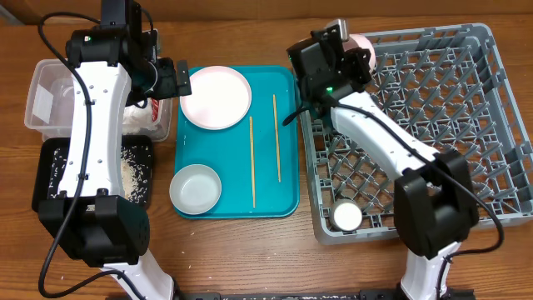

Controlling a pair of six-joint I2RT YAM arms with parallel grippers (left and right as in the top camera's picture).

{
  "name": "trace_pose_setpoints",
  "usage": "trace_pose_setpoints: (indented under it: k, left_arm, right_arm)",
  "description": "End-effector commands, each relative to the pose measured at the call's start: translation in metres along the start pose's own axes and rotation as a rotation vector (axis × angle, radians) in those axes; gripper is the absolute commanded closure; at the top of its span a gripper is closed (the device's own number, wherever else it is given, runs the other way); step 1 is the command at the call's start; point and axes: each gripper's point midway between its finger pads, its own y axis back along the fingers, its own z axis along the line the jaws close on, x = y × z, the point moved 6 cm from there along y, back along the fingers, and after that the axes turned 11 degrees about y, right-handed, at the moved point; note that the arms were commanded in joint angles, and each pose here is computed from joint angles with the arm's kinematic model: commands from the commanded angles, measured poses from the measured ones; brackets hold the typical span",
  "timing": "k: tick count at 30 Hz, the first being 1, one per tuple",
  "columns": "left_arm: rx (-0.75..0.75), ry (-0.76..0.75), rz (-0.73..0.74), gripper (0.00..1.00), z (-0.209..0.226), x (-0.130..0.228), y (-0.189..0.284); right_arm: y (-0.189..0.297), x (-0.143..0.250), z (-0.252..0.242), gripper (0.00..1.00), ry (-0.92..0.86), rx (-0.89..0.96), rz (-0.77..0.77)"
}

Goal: Sort waste into correct bins and load items into the dishwasher
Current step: 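Lift the pink bowl and carry it over the dish rack, then set the pink bowl in the rack's back corner and open the right gripper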

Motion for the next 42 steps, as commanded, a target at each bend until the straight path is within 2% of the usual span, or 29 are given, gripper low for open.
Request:
trace_pose_setpoints:
  k: [1, 7, 12, 14, 15, 17, 21, 23, 27, 42]
  left_arm:
    - [0.002, -0.005, -0.026, 0.0, 0.0, -0.004, 0.006]
    - [0.002, -0.005, -0.026, 0.0, 0.0, -0.004, 0.006]
    - [0.002, -0.005, -0.026, 0.0, 0.0, -0.004, 0.006]
    - [0.002, -0.005, -0.026, 0.0, 0.0, -0.004, 0.006]
    - [0.002, -0.005, -0.026, 0.0, 0.0, -0.004, 0.006]
    - [0.002, -0.005, -0.026, 0.0, 0.0, -0.004, 0.006]
    - [0.002, -0.005, -0.026, 0.0, 0.0, -0.004, 0.006]
    - [0.002, -0.005, -0.026, 0.0, 0.0, -0.004, 0.006]
    - [0.002, -0.005, -0.026, 0.0, 0.0, -0.004, 0.006]
    - [0.002, -0.005, -0.026, 0.0, 0.0, -0.004, 0.006]
  right_arm:
    - [0.005, -0.002, 0.012, 0.96, 0.043, 0.021, -0.003]
    - [0.012, -0.004, 0.028, 0.94, 0.073, 0.007, -0.019]
    - [0.025, -0.007, 0.035, 0.84, 0.085, -0.005, -0.048]
    - [0.031, -0.009, 0.037, 0.84, 0.09, -0.001, -0.056]
    - [0.033, -0.009, 0.036, 0.84, 0.091, 0.016, -0.055]
    - [0.036, -0.01, 0.03, 0.96, 0.073, 0.075, -0.049]
    - [0.037, -0.01, 0.006, 0.96, -0.016, 0.262, -0.007]
    - [0.033, -0.009, 0.0, 0.96, -0.002, 0.296, 0.016]
    - [0.026, -0.007, -0.003, 0.96, 0.009, 0.3, 0.033]
    - [0.028, -0.01, 0.022, 0.96, -0.032, 0.13, -0.04]
